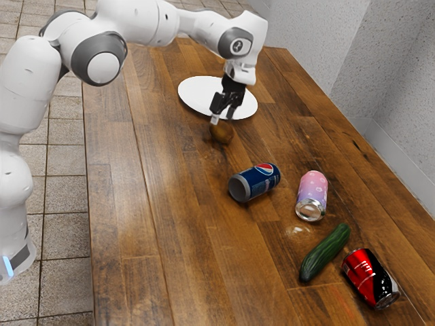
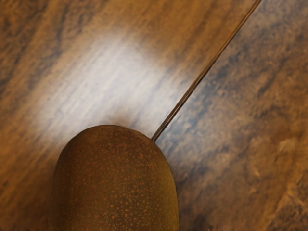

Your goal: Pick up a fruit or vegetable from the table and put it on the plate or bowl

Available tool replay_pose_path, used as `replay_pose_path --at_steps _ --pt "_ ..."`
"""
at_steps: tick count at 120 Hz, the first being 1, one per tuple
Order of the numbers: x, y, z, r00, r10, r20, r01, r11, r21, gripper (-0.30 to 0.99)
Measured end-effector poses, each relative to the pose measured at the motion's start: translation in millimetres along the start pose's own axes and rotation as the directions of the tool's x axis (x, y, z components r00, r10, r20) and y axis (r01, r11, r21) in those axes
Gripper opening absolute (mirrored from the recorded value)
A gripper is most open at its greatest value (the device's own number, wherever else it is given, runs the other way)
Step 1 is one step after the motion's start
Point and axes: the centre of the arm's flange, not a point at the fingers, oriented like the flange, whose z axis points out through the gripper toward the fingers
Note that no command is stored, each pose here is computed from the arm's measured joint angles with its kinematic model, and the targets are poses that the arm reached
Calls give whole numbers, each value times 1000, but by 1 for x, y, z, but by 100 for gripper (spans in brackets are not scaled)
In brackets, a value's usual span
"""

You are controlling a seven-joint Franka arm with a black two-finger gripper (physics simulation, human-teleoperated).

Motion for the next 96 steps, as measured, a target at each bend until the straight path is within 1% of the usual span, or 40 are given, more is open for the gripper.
replay_pose_path --at_steps 42,96 --pt "-8 -3 2 1000 -13 8 13 1000 0 69" --pt "-8 -6 14 1000 -13 14 13 1000 -21 69"
